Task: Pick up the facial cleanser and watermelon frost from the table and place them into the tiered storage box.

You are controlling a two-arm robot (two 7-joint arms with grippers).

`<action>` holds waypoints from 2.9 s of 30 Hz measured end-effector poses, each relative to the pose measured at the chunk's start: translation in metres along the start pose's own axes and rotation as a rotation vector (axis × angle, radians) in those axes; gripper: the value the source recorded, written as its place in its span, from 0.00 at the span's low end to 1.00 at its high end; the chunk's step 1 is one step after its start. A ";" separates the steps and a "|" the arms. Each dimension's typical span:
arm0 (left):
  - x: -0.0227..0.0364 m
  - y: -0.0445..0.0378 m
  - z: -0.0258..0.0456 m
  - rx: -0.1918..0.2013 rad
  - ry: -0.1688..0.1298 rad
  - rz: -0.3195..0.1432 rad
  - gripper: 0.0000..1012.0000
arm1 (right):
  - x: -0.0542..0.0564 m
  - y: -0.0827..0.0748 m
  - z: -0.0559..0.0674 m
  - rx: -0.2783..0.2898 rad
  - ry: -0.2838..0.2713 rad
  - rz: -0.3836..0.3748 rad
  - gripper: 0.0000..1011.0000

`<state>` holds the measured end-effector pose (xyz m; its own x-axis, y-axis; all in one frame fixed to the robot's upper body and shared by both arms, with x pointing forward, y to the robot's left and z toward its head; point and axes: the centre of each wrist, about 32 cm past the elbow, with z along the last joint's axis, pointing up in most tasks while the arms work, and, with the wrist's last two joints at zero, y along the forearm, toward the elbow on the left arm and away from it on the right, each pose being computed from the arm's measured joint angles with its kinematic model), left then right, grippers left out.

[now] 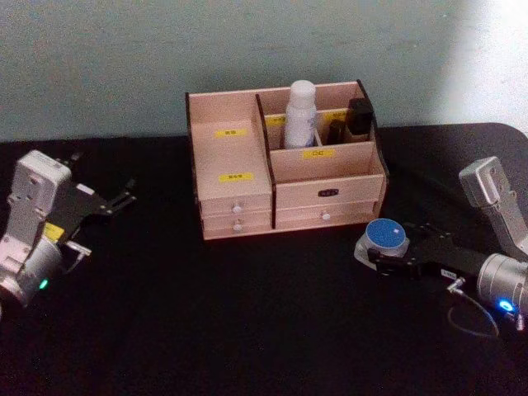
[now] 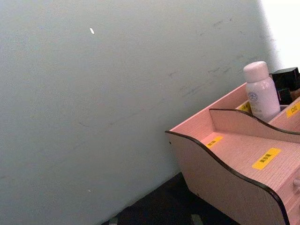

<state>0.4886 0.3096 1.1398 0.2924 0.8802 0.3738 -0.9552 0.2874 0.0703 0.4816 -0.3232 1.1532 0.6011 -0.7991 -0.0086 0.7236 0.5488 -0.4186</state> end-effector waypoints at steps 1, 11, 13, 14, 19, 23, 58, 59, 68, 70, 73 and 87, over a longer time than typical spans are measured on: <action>0.0000 0.0000 0.0000 0.000 0.000 0.000 0.99 | 0.000 0.000 0.000 0.000 0.000 0.000 0.99; 0.0000 0.0000 0.0000 0.000 0.000 0.000 0.99 | 0.000 0.000 0.000 0.004 -0.001 0.000 0.99; 0.0000 0.0000 0.0000 0.000 0.000 0.000 0.99 | 0.000 -0.001 0.000 0.008 -0.002 -0.001 0.99; 0.0000 0.0000 0.0000 0.000 0.000 0.000 0.99 | 0.000 -0.001 0.000 0.010 -0.001 0.000 0.99; 0.0000 0.0000 0.0000 0.000 0.000 0.000 0.99 | 0.000 -0.002 0.000 0.015 0.005 0.001 0.99; 0.0000 0.0000 0.0000 0.000 0.000 0.000 0.99 | 0.000 -0.002 0.000 0.017 0.009 0.002 0.99; 0.0000 0.0000 0.0000 0.000 0.000 0.000 0.99 | 0.000 -0.001 0.000 0.016 0.011 0.002 0.70; 0.0000 0.0000 0.0000 0.000 0.000 0.000 0.99 | 0.000 -0.001 0.000 0.016 0.011 0.002 0.70; 0.0000 0.0000 0.0000 0.000 0.000 0.000 0.99 | 0.000 -0.001 0.000 0.015 0.011 0.002 0.70; 0.0000 0.0000 0.0000 0.000 0.000 0.000 0.99 | 0.000 -0.001 0.000 0.015 0.011 0.002 0.70; 0.0000 0.0000 0.0000 0.000 0.000 0.000 0.99 | 0.000 -0.001 0.000 0.015 0.011 0.002 0.70; 0.0000 0.0000 0.0000 0.000 0.000 0.000 0.99 | -0.001 -0.005 0.017 0.056 -0.006 0.054 0.70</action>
<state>0.4886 0.3096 1.1398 0.2923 0.8803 0.3737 -0.9552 0.2873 0.0702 0.4830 -0.3211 1.1705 0.6417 -0.7666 -0.0240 0.7080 0.6041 -0.3659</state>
